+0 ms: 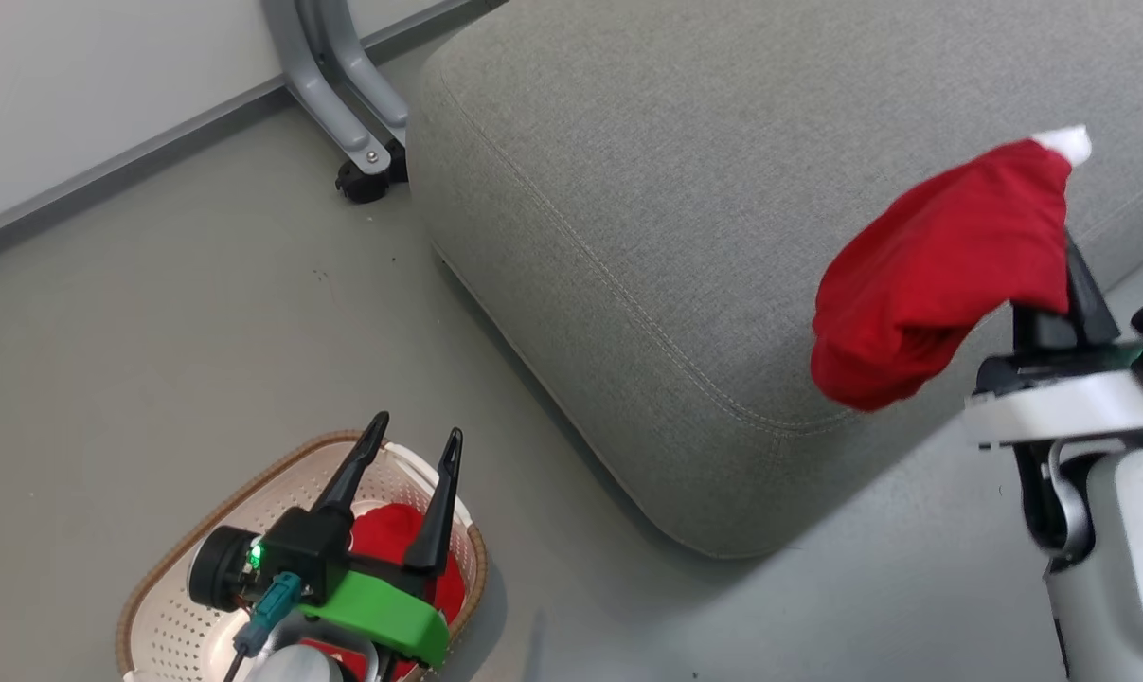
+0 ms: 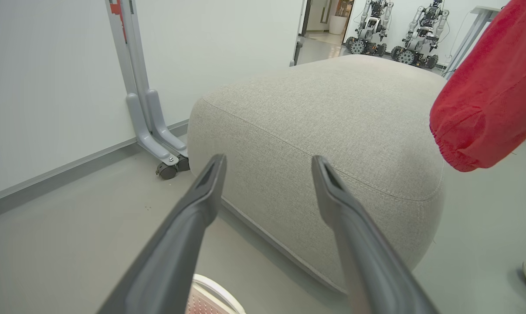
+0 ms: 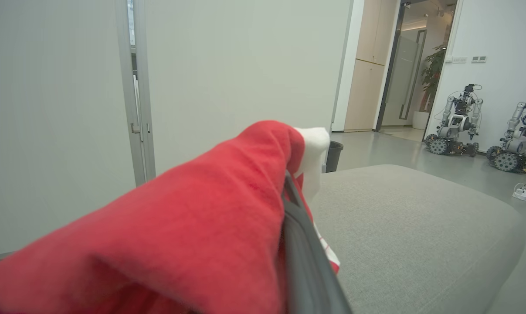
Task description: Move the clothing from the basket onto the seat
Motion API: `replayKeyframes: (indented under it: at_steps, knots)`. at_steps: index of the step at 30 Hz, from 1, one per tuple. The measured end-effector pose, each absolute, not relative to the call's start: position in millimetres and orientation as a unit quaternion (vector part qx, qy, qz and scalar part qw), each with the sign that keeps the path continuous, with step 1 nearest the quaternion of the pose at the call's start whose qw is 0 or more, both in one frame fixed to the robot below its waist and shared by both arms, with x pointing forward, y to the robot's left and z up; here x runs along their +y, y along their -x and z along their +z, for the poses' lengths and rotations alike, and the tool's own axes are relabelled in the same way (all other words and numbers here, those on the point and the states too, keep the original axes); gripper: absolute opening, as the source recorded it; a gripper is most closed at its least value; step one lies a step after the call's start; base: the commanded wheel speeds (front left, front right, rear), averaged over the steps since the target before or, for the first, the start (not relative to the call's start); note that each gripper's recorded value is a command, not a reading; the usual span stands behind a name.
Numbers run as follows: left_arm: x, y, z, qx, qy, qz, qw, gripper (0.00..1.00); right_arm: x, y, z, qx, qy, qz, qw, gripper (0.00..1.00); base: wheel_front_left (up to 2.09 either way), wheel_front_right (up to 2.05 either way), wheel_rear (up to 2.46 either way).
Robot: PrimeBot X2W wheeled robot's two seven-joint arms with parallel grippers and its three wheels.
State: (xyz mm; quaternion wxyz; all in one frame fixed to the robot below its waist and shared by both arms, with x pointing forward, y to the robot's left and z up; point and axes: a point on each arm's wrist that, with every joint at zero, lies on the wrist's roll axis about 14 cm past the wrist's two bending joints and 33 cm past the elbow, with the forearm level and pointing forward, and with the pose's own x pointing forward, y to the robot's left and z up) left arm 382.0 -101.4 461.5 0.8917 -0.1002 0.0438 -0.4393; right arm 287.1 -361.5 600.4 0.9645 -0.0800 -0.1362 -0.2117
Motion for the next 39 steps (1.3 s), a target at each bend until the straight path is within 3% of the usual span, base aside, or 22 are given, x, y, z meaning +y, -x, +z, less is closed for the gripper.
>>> replayKeyframes:
  at_steps: [12,18,31,39]
  knots:
    - [-108.0,-409.2,461.6,0.001,0.102,-0.476,0.873,1.0,-413.0,-375.6,692.7,-0.209,0.16,-0.215,0.941,0.0,0.0,0.0,0.0]
    - [-107.1,-422.5,448.2,-0.012,0.086,-0.495,0.864,1.0,-428.1,-423.2,708.7,-0.221,0.175,-0.22,0.934,0.0,0.0,0.0,0.0]
    - [-76.8,-444.8,393.3,0.025,0.078,-0.475,0.876,1.0,-449.3,-510.2,662.7,-0.176,0.166,-0.231,0.942,0.0,0.0,0.0,0.0]
    - [-53.4,-451.5,361.6,0.056,0.072,-0.447,0.89,1.0,-454.9,-538.0,556.9,-0.055,0.152,-0.242,0.957,0.0,0.0,0.0,0.0]
